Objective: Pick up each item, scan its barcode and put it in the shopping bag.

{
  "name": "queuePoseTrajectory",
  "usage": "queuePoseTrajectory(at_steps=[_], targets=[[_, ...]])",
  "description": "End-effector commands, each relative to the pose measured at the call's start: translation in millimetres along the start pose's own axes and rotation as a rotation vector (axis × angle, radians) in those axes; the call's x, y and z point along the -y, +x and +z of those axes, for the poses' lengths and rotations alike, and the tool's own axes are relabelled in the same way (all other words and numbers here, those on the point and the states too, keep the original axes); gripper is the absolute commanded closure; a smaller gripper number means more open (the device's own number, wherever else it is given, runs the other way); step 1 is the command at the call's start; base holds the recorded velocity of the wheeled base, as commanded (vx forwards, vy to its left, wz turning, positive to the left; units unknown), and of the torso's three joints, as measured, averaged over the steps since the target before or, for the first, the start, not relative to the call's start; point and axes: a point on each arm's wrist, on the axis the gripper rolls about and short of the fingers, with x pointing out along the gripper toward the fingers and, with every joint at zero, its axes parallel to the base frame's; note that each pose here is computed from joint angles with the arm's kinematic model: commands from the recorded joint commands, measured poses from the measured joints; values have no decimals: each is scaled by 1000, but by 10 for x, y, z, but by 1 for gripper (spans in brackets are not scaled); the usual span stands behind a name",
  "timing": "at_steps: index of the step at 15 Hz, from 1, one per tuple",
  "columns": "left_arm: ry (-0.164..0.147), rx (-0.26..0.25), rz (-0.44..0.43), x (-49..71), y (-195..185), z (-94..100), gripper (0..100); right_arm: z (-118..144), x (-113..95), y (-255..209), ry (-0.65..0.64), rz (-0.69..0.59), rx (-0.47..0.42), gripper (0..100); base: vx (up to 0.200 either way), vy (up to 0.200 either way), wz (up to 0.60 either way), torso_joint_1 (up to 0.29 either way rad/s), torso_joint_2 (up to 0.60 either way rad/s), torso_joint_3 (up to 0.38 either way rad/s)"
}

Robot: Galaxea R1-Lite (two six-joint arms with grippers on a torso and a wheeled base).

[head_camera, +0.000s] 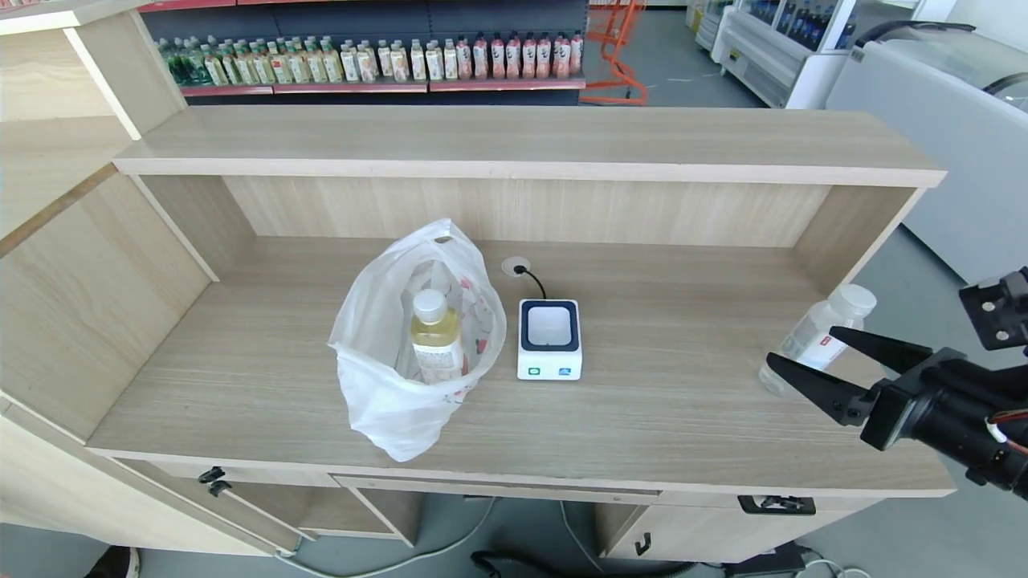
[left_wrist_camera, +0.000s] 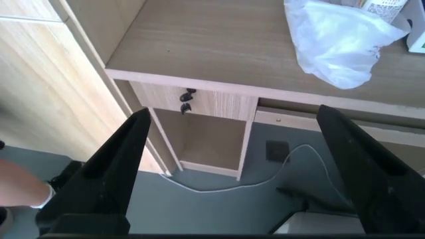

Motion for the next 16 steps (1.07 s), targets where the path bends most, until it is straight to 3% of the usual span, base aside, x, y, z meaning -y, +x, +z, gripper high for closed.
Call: queuePoseTrajectory(at_steps=[1, 7, 13, 16], targets=[[6, -2, 1, 0, 1, 0, 0, 41, -17, -66, -5, -4, 13, 0, 0, -200, 0, -2, 2, 2], [4, 0, 1, 0, 0, -1, 0, -27, 45, -66, 15, -107, -48, 0, 0, -200, 0, 5, 2, 0], [4, 0, 2, 0, 0, -1, 0, -243, 167, -7, 19, -352, -207, 0, 0, 0, 0, 0, 0, 0], [4, 0, 4, 0, 0, -1, 0, -391, 248, 183, 4, -379, -279, 0, 0, 0, 0, 0, 0, 0]])
